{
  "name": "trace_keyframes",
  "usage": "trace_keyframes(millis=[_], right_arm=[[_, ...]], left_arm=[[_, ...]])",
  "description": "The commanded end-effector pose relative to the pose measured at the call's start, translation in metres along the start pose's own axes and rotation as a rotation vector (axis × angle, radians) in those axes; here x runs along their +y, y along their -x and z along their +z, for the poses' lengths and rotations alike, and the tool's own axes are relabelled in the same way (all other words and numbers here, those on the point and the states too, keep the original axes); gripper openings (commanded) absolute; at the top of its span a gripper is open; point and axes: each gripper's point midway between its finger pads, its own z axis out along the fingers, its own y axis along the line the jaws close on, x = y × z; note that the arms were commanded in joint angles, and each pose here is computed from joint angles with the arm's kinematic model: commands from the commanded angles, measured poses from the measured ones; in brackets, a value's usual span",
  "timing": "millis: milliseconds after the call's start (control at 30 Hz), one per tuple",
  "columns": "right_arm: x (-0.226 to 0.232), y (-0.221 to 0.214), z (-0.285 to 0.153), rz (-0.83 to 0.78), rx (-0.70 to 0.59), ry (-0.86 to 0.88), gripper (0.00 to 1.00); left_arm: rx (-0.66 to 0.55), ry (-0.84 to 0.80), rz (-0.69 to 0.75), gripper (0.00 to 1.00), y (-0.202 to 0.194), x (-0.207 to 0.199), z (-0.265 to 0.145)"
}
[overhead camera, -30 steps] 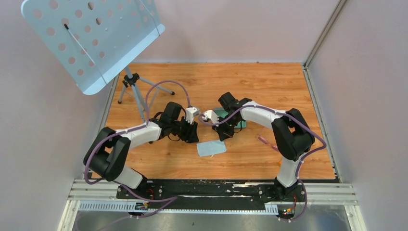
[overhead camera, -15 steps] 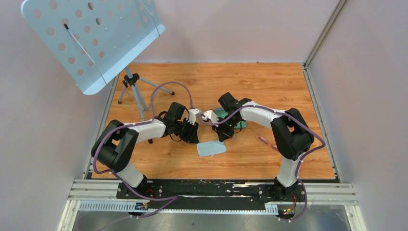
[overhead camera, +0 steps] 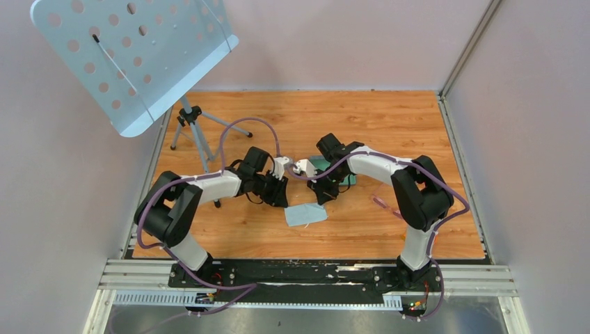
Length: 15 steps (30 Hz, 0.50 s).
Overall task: Organize the sunglasses
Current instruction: Pick up the glasses cleaning cloth from the center of the board.
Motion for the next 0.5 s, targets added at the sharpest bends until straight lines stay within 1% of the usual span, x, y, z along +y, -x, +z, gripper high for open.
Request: trace_keyframes(millis=[0,267,400,467], right_arm=[[0.0009,-0.0055,0.0027,0.029,0.013,0.017,0.0],[-0.0006,-0.0048,0.0022,0.036,0.016,0.011,0.0],[-0.0011,-0.0048,0.0017,0.039,0.016,0.01,0.0],[-0.0011,-0.005,0.0015,0.041,0.016,0.009,0.0]], left_arm=[[0.01,-0.019,0.018,0.31,0.0022,-0.0035,0.0019],[0.019,-0.047,0.017,0.27,0.0012,-0.0085,0.0021],[0.033,-0.053,0.004,0.27,0.0005,-0.0098,0.0013],[0.047,-0.062,-0.01,0.28,-0.0019,-0.0121,0.0009]])
